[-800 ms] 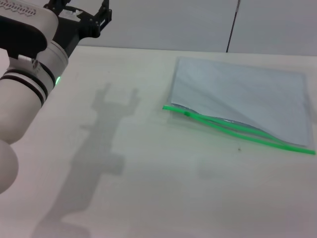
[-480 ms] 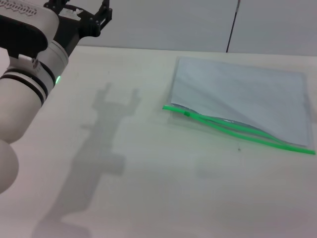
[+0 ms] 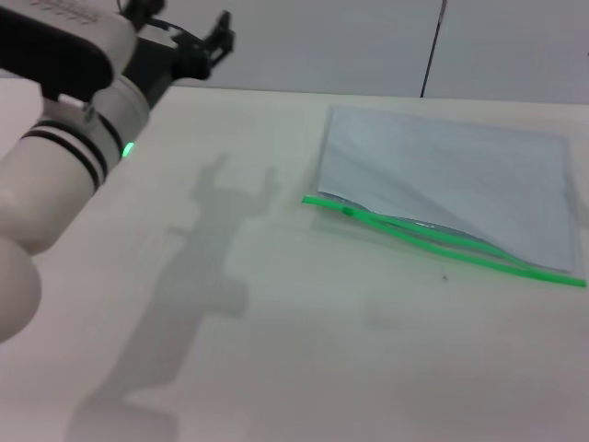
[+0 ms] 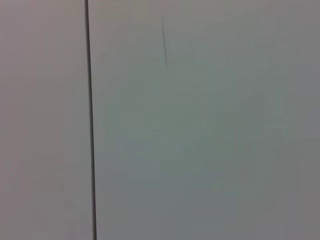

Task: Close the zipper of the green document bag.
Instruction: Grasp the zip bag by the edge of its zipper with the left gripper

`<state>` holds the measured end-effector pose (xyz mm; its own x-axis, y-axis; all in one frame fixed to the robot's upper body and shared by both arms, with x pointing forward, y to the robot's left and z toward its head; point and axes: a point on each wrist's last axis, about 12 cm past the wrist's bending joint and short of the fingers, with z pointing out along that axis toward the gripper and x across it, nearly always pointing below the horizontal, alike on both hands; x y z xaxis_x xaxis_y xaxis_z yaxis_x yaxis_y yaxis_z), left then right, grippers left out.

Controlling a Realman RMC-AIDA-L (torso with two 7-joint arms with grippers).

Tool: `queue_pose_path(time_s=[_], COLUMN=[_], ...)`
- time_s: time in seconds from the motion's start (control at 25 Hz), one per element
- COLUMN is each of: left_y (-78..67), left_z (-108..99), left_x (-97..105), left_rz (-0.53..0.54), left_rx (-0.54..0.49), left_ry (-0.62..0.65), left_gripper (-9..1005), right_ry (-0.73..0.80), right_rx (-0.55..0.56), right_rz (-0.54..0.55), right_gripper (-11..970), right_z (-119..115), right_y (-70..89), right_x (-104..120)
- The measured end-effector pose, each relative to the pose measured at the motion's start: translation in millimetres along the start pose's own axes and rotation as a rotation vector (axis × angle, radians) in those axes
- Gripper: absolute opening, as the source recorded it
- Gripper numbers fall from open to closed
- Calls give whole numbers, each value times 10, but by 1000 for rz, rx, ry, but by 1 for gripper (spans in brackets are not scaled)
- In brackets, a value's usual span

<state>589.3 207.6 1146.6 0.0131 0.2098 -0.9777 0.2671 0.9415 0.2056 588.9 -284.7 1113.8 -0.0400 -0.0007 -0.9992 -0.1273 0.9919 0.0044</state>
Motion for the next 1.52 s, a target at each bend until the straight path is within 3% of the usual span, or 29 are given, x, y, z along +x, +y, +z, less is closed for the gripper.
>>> queue_pose_path(time_s=[0.36, 0.68, 0.88, 1.16, 1.52], left_y=[-201, -270, -329, -575, -847], left_z=[139, 50, 21, 111, 173], left_x=[-210, -362, -398, -362, -166], left_rz=[59, 313, 490, 776, 948], left_rx=[263, 490, 535, 571, 618], left_ry=[164, 321, 420, 521, 491], left_gripper=[820, 818, 817, 815, 813], right_ry=[7, 11, 12, 19, 20], right_rx=[-2, -8, -8, -14, -22], right_rz=[9, 7, 6, 4, 3], right_gripper=[829, 830, 830, 829, 830], right_z=[12, 38, 41, 72, 88], right_y=[2, 19, 20, 38, 62], right_x=[16, 23, 26, 38, 38])
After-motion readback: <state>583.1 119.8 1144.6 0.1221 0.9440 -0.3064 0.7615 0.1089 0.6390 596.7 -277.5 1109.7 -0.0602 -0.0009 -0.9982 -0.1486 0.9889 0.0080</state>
